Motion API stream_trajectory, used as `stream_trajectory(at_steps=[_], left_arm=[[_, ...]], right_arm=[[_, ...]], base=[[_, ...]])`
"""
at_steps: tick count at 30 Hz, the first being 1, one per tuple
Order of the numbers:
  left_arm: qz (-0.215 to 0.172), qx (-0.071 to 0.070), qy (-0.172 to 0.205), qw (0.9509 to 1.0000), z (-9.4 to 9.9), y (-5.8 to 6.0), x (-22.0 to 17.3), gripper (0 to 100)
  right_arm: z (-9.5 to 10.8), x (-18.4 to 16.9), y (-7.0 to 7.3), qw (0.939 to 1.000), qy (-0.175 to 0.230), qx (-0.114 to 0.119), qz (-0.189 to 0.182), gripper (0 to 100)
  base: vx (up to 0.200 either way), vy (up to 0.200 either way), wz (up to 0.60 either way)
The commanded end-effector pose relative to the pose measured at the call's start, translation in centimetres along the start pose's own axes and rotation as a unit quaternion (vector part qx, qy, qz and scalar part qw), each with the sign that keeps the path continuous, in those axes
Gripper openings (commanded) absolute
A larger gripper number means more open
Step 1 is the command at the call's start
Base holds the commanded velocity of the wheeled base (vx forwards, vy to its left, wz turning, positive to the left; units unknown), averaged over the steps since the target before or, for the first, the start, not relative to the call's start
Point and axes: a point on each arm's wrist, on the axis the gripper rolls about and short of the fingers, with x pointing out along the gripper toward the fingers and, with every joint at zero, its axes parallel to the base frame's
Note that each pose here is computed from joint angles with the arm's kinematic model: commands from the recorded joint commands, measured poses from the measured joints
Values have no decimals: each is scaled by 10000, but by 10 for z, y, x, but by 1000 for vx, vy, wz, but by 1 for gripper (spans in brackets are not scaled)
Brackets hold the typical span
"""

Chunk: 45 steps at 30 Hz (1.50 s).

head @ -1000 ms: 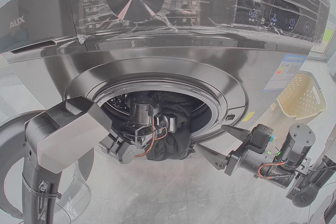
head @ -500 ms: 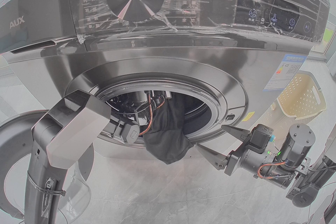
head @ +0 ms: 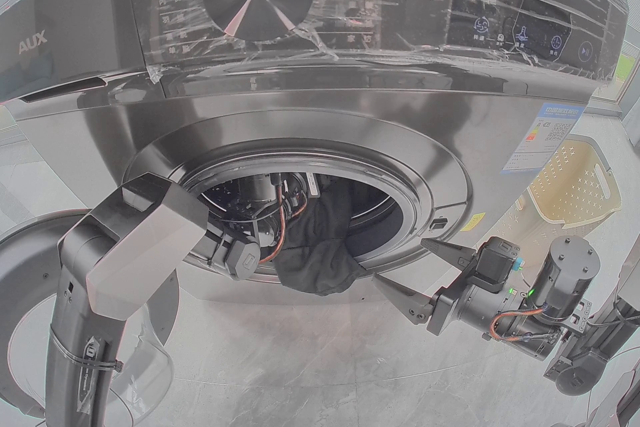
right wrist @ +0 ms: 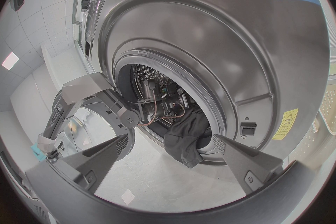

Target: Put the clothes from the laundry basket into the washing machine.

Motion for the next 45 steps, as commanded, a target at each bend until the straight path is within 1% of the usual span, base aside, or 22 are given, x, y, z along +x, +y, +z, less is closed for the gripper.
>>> stream_trajectory(at_steps=[1, 6, 9, 14, 16, 17, 22, 24, 26, 27, 28, 29, 30, 31, 32, 34, 35, 36, 37, 39, 42, 45], left_arm=[[-291, 83, 669, 9973, 8, -14, -34, 100], [-523, 200, 1171, 9915, -5, -17, -48, 100], [-531, 312, 1257, 9902, -14, -15, -47, 100], [-481, 401, 1357, 9888, -27, -9, -43, 100], [-447, 555, 1471, 9865, -39, -4, -41, 100], [-439, 562, 1477, 9865, -41, -3, -40, 0], [-523, 461, 1238, 9899, -35, -5, -34, 0], [-555, 428, 1068, 9918, -29, -7, -30, 0], [-518, 306, 736, 9955, -15, -8, -23, 0], [-518, 306, 736, 9955, -15, -8, -23, 0], [-494, 151, 515, 9973, -4, -8, -18, 0], [-488, 112, 461, 9977, -2, -9, -17, 0], [-430, 8, 314, 9986, 5, -9, -13, 0], [-415, -13, 273, 9988, 8, -8, -12, 0], [-297, -101, 24, 9995, 17, -6, -5, 0], [-165, -153, -268, 9994, 21, -3, 4, 0], [-138, -161, -320, 9993, 22, -2, 6, 0], [-18, -189, -524, 9984, 23, 1, 12, 0], [-6, -193, -542, 9983, 23, 1, 12, 0], [47, -236, -760, 9968, 25, 1, 19, 0], [20, -262, -847, 9961, 28, -1, 21, 0], [12, -250, -814, 9964, 27, -2, 20, 0]], right_arm=[[0, 0, 0, 10000, 0, -1, 9, 100], [0, 0, 0, 10000, -1, -9, 1, 100], [0, 0, 0, 10000, -9, -9, 2, 100], [0, 0, 0, 10000, -1, -1, 1, 100], [0, 0, 0, 10000, -1, -9, 1, 100], [0, 0, 0, 10000, -1, -1, 1, 100], [0, 0, 0, 10000, -1, -1, 1, 100], [0, 0, 0, 10000, -1, -1, 1, 100], [0, 1, 0, 10000, 0, -1, 9, 100], [0, 1, 0, 10000, 0, -1, 9, 100], [0, 1, 0, 10000, 0, -1, 9, 100], [-1, 1, 0, 10000, 8, -1, 8, 100], [-1, 1, 0, 10000, 15, 0, 7, 100], [-1, 1, 0, 10000, 23, 0, 6, 100], [-3, 2, 0, 10000, 46, 1, 3, 100], [-3, 3, 0, 10000, 53, 9, 2, 100], [-4, 3, 0, 10000, 61, 9, 1, 100], [-4, 3, 0, 10000, 76, 10, -1, 100], [-4, 3, 0, 10000, 69, 9, 7, 100], [-5, 4, 0, 10000, 77, 10, 6, 100], [-5, 3, 0, 10000, 85, 10, 5, 100], [-5, 3, 0, 10000, 85, 10, 5, 100]], base=[[0, 0, 0], [0, 0, 0], [0, 0, 0], [0, 0, 0], [0, 0, 0], [0, 0, 0], [0, 0, 0], [0, 0, 0], [0, 0, 0], [0, 0, 0], [0, 0, 0], [0, 0, 0], [0, 0, 0], [0, 0, 0], [0, 0, 0], [0, 0, 0], [0, 0, 0], [0, 0, 0], [0, 0, 0], [0, 0, 0], [0, 0, 0], [0, 0, 0]])
